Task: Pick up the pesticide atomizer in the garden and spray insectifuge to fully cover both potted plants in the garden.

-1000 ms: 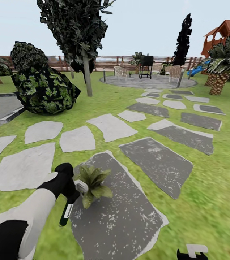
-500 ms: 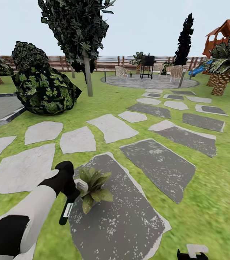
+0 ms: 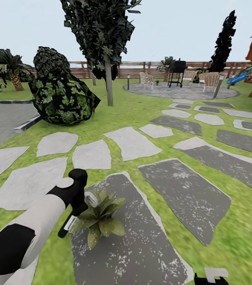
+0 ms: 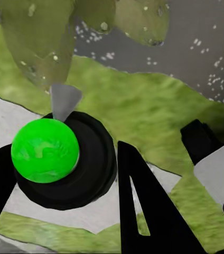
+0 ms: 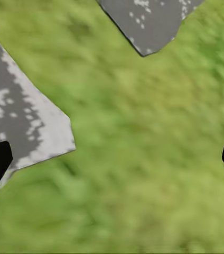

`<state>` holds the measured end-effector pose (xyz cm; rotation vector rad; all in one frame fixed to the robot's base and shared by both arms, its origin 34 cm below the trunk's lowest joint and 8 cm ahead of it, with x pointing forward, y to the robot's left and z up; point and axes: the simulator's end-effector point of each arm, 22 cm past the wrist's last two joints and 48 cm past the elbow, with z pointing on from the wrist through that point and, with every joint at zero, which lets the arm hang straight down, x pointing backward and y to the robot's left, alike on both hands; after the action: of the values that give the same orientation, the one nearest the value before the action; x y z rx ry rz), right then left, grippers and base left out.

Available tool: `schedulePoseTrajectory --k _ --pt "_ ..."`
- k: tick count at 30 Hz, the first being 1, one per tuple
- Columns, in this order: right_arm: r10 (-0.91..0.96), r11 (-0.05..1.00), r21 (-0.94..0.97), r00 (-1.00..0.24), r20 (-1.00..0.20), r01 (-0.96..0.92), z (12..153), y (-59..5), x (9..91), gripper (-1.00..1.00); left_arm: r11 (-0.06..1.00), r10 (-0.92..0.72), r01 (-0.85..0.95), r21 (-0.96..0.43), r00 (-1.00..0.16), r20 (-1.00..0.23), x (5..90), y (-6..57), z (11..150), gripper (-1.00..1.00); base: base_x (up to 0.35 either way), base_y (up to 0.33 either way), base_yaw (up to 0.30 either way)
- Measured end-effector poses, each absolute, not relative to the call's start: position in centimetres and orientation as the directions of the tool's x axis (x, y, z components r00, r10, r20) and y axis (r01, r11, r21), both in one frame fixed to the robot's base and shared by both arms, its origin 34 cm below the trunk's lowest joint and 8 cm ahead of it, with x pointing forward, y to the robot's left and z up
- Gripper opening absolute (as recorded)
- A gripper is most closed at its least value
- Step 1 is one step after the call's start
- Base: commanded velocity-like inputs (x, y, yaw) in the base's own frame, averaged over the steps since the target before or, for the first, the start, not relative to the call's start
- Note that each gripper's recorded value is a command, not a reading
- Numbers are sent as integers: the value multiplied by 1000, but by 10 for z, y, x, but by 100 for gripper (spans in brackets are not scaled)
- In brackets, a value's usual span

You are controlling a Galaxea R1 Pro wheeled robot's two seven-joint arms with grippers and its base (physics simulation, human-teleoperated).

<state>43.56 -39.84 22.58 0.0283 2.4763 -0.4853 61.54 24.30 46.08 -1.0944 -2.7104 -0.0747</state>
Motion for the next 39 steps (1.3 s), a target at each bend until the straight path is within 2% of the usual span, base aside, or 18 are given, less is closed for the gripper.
schedulePoseTrajectory --k 9,15,24,39 --pt "-92 932 -337 -815 -572 132 226 -399 435 100 712 687 702 -25 -688 235 613 245 459 -100 225 -198 40" --pt "-91 933 -336 -815 -572 131 225 -399 435 100 712 686 702 -30 -685 244 609 247 455 -100 -96 -221 34" --pt "-91 933 -336 -815 -572 132 225 -398 436 100 719 677 694 -21 -694 245 612 253 457 -100 -232 -191 263" --pt "-91 933 -336 -815 -573 132 226 -398 436 100 721 675 693 -18 -696 246 612 253 457 -100 68 -268 263"
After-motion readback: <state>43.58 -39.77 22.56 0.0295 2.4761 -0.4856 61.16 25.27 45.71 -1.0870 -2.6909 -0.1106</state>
